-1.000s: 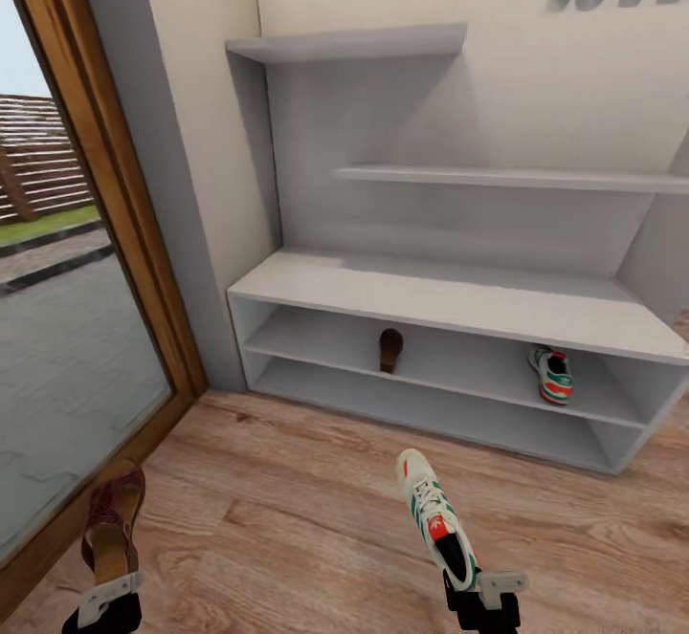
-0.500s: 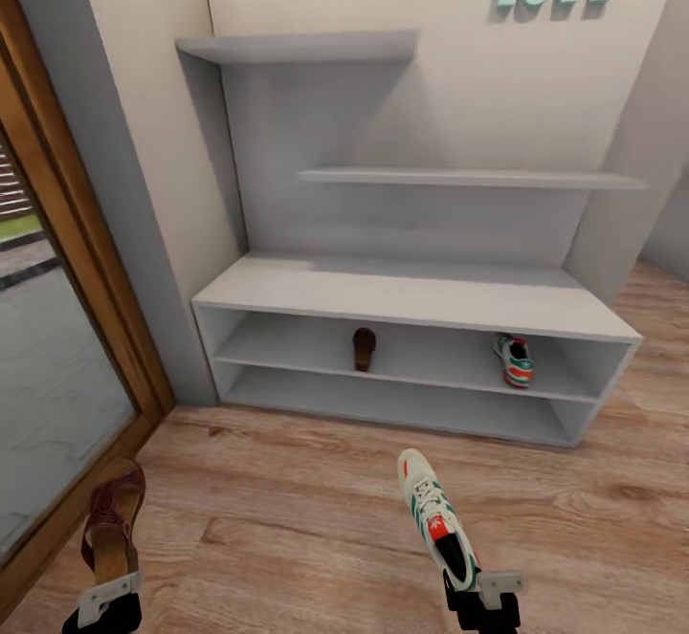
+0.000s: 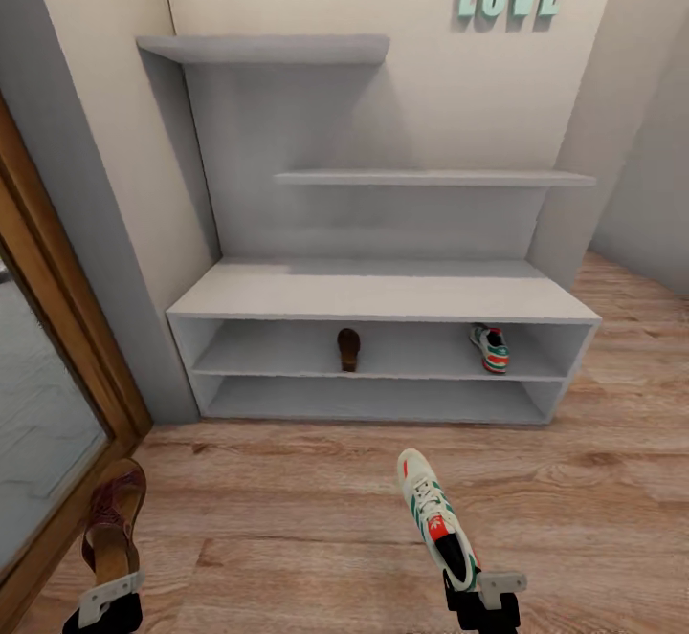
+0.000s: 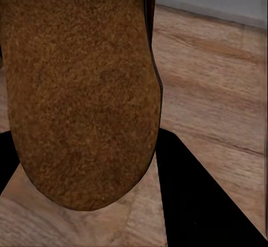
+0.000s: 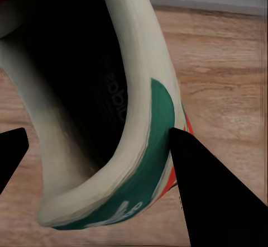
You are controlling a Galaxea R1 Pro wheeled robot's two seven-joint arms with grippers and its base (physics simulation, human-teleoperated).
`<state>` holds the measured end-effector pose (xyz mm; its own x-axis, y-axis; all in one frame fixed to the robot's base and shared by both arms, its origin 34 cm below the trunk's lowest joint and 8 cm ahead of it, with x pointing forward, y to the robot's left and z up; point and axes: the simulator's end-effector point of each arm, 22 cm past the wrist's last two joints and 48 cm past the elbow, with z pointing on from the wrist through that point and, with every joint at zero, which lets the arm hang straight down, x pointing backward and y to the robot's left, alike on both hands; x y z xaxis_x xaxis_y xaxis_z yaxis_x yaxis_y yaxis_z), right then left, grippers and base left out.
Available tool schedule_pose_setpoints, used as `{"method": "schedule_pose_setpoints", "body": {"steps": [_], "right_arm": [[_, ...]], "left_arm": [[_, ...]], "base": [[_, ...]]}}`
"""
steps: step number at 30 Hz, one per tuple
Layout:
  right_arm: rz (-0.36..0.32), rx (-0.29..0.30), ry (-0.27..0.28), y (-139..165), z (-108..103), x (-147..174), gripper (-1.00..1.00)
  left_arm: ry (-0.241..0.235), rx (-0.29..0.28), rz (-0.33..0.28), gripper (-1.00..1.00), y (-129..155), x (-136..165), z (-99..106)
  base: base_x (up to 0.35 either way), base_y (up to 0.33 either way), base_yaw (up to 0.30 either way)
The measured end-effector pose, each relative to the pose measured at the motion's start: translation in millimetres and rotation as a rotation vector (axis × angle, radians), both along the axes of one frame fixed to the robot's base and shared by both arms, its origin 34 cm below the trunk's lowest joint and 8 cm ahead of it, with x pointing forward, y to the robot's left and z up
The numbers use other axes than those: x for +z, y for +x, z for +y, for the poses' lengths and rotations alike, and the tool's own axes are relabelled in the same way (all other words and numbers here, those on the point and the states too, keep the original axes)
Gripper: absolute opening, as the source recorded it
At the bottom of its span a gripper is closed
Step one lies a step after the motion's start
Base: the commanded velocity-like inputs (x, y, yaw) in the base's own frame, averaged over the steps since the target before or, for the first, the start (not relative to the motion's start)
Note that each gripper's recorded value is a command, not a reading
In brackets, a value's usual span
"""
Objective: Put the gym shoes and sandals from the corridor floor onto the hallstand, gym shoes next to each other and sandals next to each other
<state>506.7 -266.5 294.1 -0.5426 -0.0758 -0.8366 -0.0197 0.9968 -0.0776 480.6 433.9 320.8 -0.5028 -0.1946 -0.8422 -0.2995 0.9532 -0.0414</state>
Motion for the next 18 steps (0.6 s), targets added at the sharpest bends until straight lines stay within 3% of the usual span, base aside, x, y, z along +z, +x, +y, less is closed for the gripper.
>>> {"method": "schedule_pose_setpoints", "body": {"steps": [11,18], "right_arm": [[-0.004,-0.001,0.000,1.1,-0.1,1.7,-1.00],[-0.006,0.004,0.006,1.7,4.3,2.2,-1.00]], "left_arm": [[0.000,0.000,-0.005,-1.00,1.1,1.8,0.1],[0.001,0.000,-0.006,-1.00,1.4,2.3,0.5]], "base": [[0.000,0.008,-0.252],[0.000,0.000,-0.047]]}}
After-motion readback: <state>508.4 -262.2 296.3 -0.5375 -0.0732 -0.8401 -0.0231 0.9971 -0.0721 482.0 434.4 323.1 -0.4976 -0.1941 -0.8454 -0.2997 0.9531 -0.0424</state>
